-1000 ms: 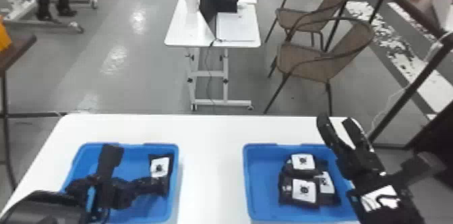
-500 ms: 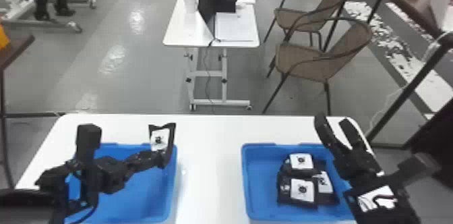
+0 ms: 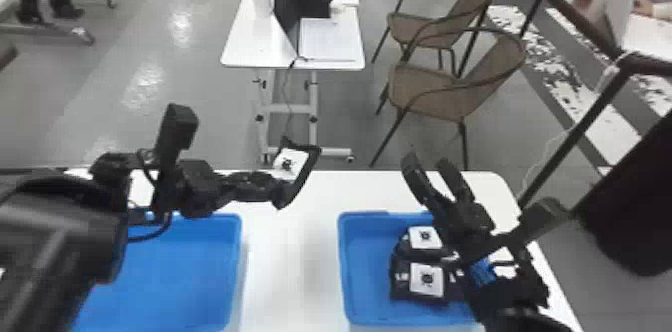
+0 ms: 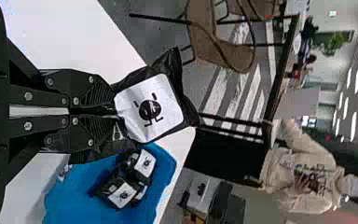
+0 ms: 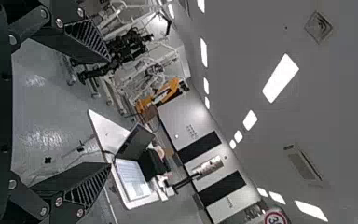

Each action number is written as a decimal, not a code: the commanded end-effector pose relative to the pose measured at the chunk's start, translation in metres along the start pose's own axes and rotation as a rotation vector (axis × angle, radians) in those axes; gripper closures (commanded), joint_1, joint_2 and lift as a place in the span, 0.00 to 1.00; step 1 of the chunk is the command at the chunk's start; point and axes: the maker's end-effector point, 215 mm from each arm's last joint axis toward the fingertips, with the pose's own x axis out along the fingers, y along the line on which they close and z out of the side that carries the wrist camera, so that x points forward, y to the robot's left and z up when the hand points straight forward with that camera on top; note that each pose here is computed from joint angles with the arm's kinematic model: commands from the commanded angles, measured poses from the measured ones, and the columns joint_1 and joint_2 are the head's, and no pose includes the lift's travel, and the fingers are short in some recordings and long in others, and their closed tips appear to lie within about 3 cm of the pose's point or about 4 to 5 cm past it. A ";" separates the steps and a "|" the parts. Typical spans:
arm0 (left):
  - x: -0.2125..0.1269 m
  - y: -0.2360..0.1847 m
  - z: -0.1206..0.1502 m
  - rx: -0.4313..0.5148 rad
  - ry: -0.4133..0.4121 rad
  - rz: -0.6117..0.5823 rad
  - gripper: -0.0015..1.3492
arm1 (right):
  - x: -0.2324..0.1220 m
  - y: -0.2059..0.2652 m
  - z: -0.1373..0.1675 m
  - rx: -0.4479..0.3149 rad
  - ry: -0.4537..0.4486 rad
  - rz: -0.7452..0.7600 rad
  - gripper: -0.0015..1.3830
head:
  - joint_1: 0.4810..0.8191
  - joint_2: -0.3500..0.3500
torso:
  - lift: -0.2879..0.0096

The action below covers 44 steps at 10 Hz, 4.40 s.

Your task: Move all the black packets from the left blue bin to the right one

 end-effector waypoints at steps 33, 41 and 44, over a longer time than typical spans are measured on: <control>-0.157 0.061 -0.029 -0.068 -0.328 0.448 0.07 | -0.100 -0.086 -0.017 -0.322 0.071 -0.208 0.09 | 0.63 0.44 | 0.97; -0.220 -0.021 -0.108 -0.085 -0.499 0.880 0.08 | -0.254 -0.097 0.013 -0.627 0.125 -0.326 0.10 | 0.63 0.42 | 0.97; -0.193 -0.035 -0.121 -0.131 -0.455 0.817 0.08 | -0.262 -0.095 0.000 -0.621 0.156 -0.321 0.10 | 0.63 0.33 | 0.97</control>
